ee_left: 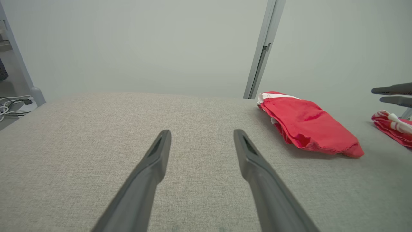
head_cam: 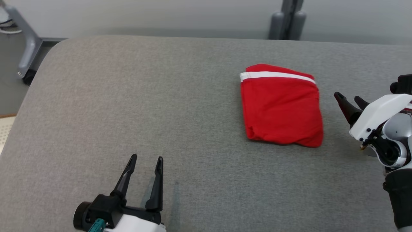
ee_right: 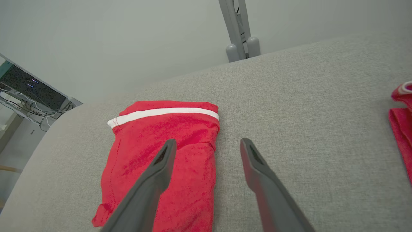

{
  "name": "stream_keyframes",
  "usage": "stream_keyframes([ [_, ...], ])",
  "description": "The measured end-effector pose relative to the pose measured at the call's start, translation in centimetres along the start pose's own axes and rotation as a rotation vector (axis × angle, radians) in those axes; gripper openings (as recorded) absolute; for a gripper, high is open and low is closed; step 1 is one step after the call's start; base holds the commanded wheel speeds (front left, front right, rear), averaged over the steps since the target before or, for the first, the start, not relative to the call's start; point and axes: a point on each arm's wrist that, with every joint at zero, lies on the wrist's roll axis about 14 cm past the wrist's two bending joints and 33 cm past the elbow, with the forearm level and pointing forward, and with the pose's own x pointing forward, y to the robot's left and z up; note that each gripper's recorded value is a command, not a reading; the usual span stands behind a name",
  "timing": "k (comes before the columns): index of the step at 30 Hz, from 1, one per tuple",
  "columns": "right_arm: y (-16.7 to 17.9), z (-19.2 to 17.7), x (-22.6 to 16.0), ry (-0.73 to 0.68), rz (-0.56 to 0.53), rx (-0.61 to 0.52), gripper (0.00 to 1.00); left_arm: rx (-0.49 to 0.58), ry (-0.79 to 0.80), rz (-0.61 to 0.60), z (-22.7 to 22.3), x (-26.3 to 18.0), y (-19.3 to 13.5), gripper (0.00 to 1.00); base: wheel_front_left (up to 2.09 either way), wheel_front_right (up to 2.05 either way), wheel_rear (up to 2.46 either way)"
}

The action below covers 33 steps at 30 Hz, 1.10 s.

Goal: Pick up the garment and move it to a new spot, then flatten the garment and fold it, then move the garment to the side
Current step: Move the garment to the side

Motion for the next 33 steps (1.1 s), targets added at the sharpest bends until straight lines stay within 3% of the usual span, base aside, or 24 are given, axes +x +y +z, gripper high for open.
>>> stream_keyframes([
  [4,-0.9,-3.4,3.6,0.134,-0.040,-0.031,1.00,-0.003,0.013,0.053,-0.3,0.3,1.2,1.00,0.00,0.00,0.00],
  [9,0.9,-7.6,6.8,0.262,-0.006,0.011,1.00,0.006,0.046,0.118,-1.2,-0.1,2.9,1.00,0.00,0.00,0.00],
  [11,1.2,-7.8,7.7,0.270,0.002,-0.003,1.00,0.010,0.057,0.136,-1.5,-0.2,3.3,1.00,0.00,0.00,0.00],
  [12,1.4,-7.8,8.0,0.266,0.007,-0.005,0.42,0.012,0.061,0.145,-1.6,-0.2,3.5,1.00,0.00,0.00,0.00],
  [13,1.4,-7.6,8.3,0.249,0.010,-0.005,0.00,0.012,0.064,0.152,-1.7,-0.1,3.7,1.00,0.00,0.00,0.00],
  [20,2.5,-5.3,7.7,0.120,0.045,0.082,0.00,0.001,0.054,0.120,-1.6,1.2,2.8,1.00,0.00,0.00,0.00],
  [22,2.2,-3.5,6.0,0.050,0.060,0.092,0.00,-0.006,0.051,0.083,-1.7,2.0,1.7,1.00,0.00,0.00,0.00],
  [27,-2.1,-1.2,2.1,0.011,-0.004,0.026,0.00,-0.003,0.046,-0.005,-1.9,3.4,-0.7,1.00,0.00,0.00,0.00],
  [30,-6.7,2.5,-1.9,-0.023,-0.100,-0.051,0.00,-0.007,0.024,-0.103,-1.7,5.3,-3.5,1.00,0.00,0.00,0.00],
  [33,-8.6,4.1,-3.4,-0.023,-0.152,-0.093,0.00,-0.010,0.025,-0.137,-1.9,6.0,-4.5,1.00,0.00,0.00,0.00],
])
